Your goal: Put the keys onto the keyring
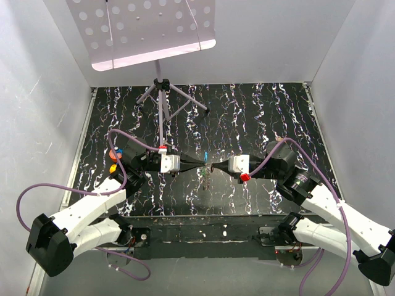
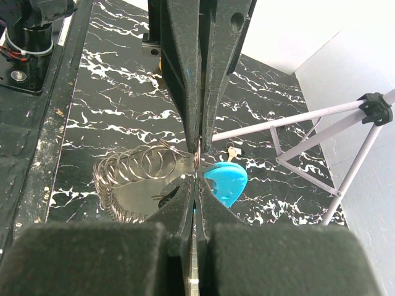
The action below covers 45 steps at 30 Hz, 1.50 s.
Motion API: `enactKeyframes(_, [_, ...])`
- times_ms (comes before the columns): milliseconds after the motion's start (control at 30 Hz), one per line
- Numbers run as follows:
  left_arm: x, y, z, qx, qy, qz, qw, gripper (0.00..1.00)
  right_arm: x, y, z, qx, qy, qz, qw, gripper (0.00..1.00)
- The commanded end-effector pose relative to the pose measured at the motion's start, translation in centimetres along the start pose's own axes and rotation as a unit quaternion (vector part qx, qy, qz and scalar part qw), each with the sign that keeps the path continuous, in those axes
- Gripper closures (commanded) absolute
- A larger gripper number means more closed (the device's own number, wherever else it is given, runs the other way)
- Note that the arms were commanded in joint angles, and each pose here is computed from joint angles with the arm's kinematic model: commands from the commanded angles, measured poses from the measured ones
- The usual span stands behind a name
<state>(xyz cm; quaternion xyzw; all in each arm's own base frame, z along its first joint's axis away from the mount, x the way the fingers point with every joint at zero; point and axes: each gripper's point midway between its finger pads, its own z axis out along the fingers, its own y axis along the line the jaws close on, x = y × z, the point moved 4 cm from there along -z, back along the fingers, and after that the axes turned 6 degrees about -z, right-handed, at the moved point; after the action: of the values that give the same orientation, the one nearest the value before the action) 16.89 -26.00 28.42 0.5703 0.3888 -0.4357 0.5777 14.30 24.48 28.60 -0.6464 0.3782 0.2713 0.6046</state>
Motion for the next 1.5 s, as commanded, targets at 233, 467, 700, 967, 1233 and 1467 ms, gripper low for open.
enactKeyframes(233, [-1.05, 0.2, 0.04, 0.004, -0.014, 0.018, 1.0, 1.0, -1.91, -1.56, -0.04, 0.025, -0.027, -0.013, 0.999, 0.99])
enactKeyframes(467, [-1.05, 0.06, 0.13, 0.012, -0.015, 0.012, 1.0, 1.0, -2.36, -1.47, 0.04, 0.02, -0.039, -0.012, 0.999, 0.99])
enactKeyframes(700, [-1.07, -0.11, 0.22, 0.018, -0.018, 0.008, 1.0, 1.0, -2.44, -1.46, 0.13, 0.018, -0.043, -0.009, 0.999, 0.99])
enactKeyframes(967, [-1.04, -0.2, 0.3, 0.023, -0.02, 0.005, 1.0, 1.0, -2.57, -1.46, 0.2, 0.016, -0.047, -0.007, 0.999, 0.99])
enactKeyframes(1233, [-1.06, -0.27, 0.34, 0.027, -0.021, 0.003, 0.999, 1.0, -2.57, -1.63, 0.26, 0.02, -0.047, -0.008, 0.999, 0.99])
enactKeyframes(1467, [-1.02, -0.25, 0.39, 0.029, -0.019, -0.001, 0.999, 1.0, -2.77, -1.78, 0.18, 0.024, -0.05, -0.01, 0.998, 0.99])
